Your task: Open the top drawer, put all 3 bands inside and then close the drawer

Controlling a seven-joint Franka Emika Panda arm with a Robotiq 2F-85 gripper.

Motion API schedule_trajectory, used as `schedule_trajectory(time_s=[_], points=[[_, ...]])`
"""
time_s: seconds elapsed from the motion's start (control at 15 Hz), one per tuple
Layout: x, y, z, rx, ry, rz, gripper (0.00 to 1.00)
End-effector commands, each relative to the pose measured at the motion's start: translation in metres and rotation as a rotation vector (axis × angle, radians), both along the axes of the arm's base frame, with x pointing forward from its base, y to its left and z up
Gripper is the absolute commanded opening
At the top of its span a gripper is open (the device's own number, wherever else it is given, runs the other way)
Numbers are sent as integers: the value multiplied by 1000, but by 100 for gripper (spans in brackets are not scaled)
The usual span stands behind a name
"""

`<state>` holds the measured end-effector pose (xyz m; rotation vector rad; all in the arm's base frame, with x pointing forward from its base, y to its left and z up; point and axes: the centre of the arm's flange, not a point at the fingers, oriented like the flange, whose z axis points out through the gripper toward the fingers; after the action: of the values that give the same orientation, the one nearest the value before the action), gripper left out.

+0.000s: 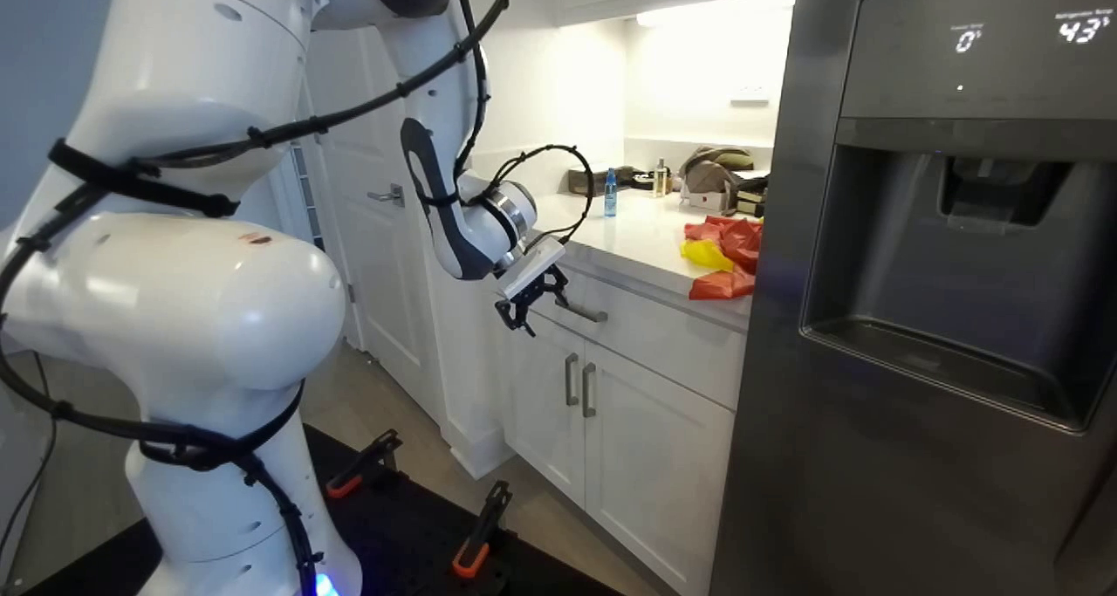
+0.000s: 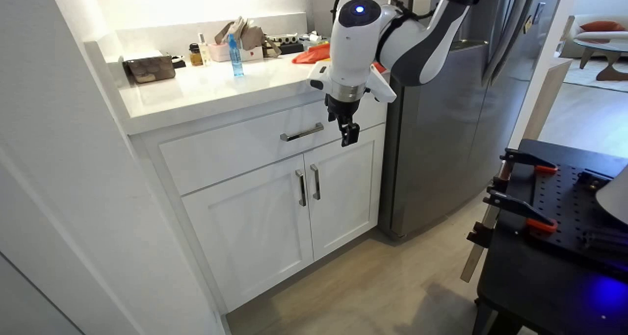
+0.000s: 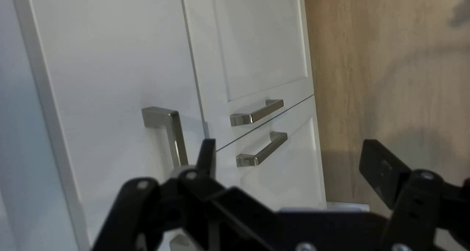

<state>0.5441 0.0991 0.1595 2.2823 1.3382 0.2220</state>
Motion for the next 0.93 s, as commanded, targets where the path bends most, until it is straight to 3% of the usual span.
schedule_trajectory(time_s=[0.0,0.27,0.87], points=[[9,5,-17,-4,-83,20,100],[19,6,-31,-37,-156,47,100],[32,4,-59,-62,-238,83,100]])
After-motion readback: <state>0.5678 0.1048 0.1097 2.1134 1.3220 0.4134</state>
